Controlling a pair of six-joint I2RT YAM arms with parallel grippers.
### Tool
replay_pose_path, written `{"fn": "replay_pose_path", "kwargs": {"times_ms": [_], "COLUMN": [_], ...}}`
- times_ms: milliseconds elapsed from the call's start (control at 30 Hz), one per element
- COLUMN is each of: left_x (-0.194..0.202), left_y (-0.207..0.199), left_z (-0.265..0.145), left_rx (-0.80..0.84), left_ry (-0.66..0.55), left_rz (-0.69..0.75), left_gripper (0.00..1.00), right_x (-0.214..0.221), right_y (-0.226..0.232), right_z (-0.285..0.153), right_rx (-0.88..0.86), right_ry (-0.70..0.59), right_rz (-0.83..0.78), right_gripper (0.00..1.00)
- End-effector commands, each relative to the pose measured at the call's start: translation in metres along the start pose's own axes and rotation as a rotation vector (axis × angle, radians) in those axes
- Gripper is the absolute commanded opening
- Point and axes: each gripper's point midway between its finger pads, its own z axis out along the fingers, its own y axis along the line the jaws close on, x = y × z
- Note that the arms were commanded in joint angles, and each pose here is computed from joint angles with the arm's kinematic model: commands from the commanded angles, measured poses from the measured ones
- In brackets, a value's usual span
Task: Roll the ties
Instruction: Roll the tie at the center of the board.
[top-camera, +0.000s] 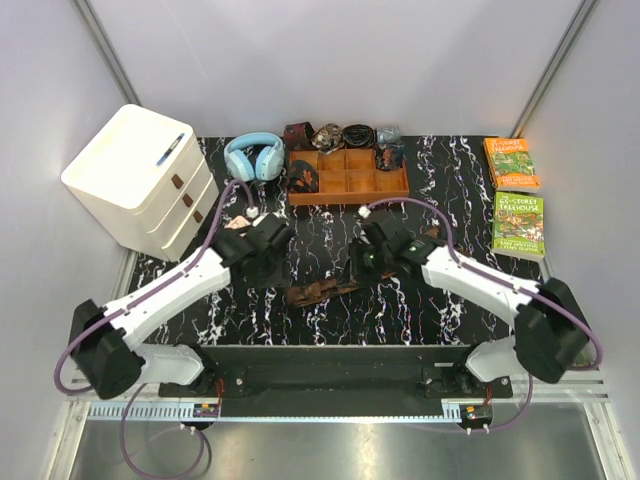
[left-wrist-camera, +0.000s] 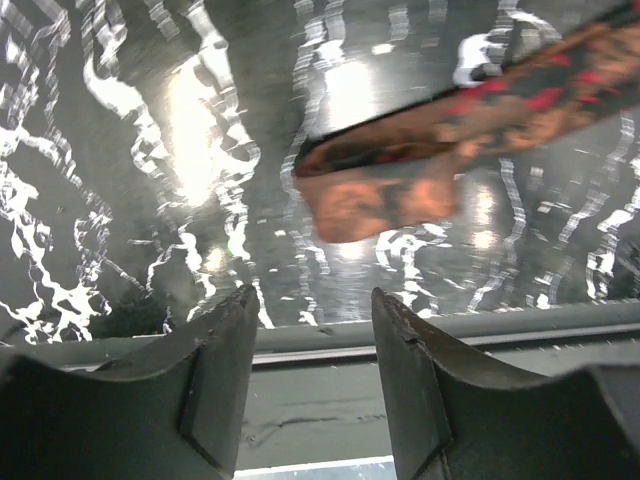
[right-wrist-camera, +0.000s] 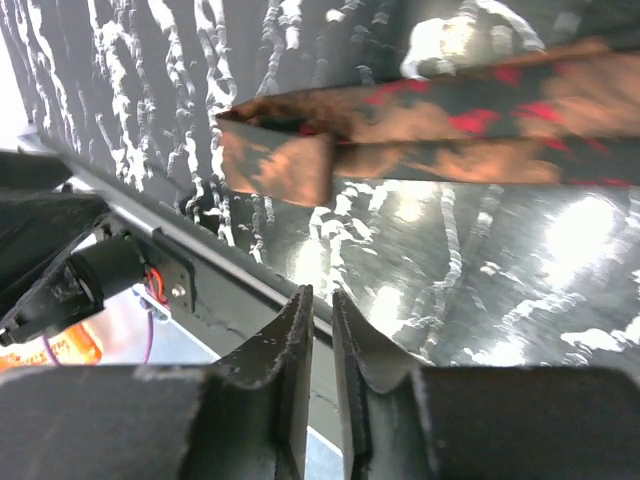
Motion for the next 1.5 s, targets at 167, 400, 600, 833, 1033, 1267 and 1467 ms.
{"fn": "replay_pose_path", "kwargs": {"times_ms": [167,400,600,833,1033,1267,1467], "left_x": [0.002,-0.004,0.000,0.047,0.073,0.077,0.074], "left_y": [0.004,-0.007,-0.008,-0.034,-0.072,-0.085,-0.087], "left_z": [0.027,0.033,0.020,0.021,0.044,0.073,0.091], "left_rx": [0.154,0.260,0.311,0.328,0.305,0.248,0.189], "left_ry": [-0.061,-0.117,-0.143,-0.063,-0.003,0.019,0.008], "left_rz": [-0.114,-0.163,-0.183,-0.182,-0.219,-0.251,-0.252], "left_gripper": [0.53,0.53,0.35,0.29,0.15,0.11,0.08], "right_x": [-0.015,-0.011,-0.050,-0.092,-0.099,-0.083,-0.069], "right_y": [0.071,0.076,0.071,0.020,0.003,-0.013,-0.023], "right_z": [0.034,0.063,0.065,0.088,0.106,0.130,0.142], "right_rx": [-0.142,-0.148,-0.056,0.199,0.306,0.318,0.321], "right_ry": [0.065,0.136,0.065,0.086,0.156,0.253,0.308], "right_rz": [-0.114,-0.122,-0.152,-0.160,-0.217,-0.229,-0.243], "right_gripper": [0.18,0.16,0.16,0.15,0.15,0.14,0.13]}}
